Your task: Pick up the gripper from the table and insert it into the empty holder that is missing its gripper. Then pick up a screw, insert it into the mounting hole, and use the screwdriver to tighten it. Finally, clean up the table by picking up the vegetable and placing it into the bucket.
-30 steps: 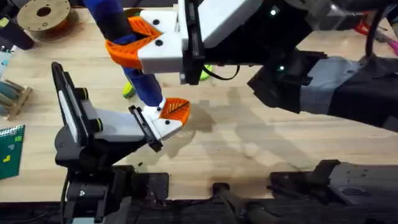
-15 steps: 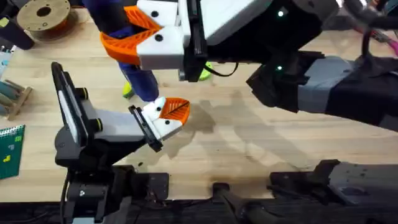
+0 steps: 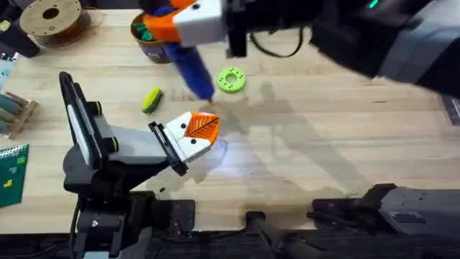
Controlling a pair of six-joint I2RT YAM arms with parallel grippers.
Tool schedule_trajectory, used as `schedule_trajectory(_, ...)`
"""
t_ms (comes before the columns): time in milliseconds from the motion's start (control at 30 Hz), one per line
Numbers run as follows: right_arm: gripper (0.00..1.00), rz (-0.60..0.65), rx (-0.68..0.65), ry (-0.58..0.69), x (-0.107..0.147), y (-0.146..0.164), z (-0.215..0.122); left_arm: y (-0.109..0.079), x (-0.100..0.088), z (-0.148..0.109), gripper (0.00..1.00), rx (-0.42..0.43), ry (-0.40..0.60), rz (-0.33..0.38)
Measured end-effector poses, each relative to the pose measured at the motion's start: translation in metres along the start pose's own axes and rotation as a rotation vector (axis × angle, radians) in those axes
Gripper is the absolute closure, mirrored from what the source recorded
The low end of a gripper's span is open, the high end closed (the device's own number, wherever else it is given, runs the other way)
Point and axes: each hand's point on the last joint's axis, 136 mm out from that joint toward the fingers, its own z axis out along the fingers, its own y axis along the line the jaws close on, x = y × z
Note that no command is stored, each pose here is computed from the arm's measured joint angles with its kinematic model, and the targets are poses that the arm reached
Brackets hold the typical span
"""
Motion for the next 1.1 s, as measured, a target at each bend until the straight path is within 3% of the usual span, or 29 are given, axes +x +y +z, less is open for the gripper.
schedule_trajectory(167, 0.994, -0.018, 0.085, 0.108, 0.014, -0.028, -0.025, 0.000, 0.000, 0.000, 0.996, 0.000, 0.000, 0.000)
schedule_trajectory(333, 0.994, -0.081, 0.243, 0.260, 0.047, -0.067, -0.062, 0.000, 0.000, 0.000, 0.996, 0.000, 0.000, 0.000)
schedule_trajectory(500, 0.994, -0.290, 0.357, 0.429, 0.072, -0.098, -0.099, 0.000, 0.000, 0.000, 0.996, 0.000, 0.000, 0.000)
schedule_trajectory(700, 0.994, -0.482, 0.467, 0.571, 0.082, -0.131, -0.137, 0.000, 0.000, 0.000, 0.996, 0.000, 0.000, 0.000)
schedule_trajectory(767, 0.994, -0.498, 0.498, 0.606, 0.087, -0.143, -0.151, 0.000, 0.000, 0.000, 0.996, 0.000, 0.000, 0.000)
schedule_trajectory(867, 0.994, -0.472, 0.537, 0.694, 0.119, -0.171, -0.181, 0.000, 0.000, 0.000, 0.996, 0.000, 0.000, 0.000)
schedule_trajectory(1100, 0.994, -0.482, 0.500, 0.805, 0.167, -0.192, -0.196, 0.000, 0.000, 0.000, 0.996, 0.000, 0.000, 0.000)
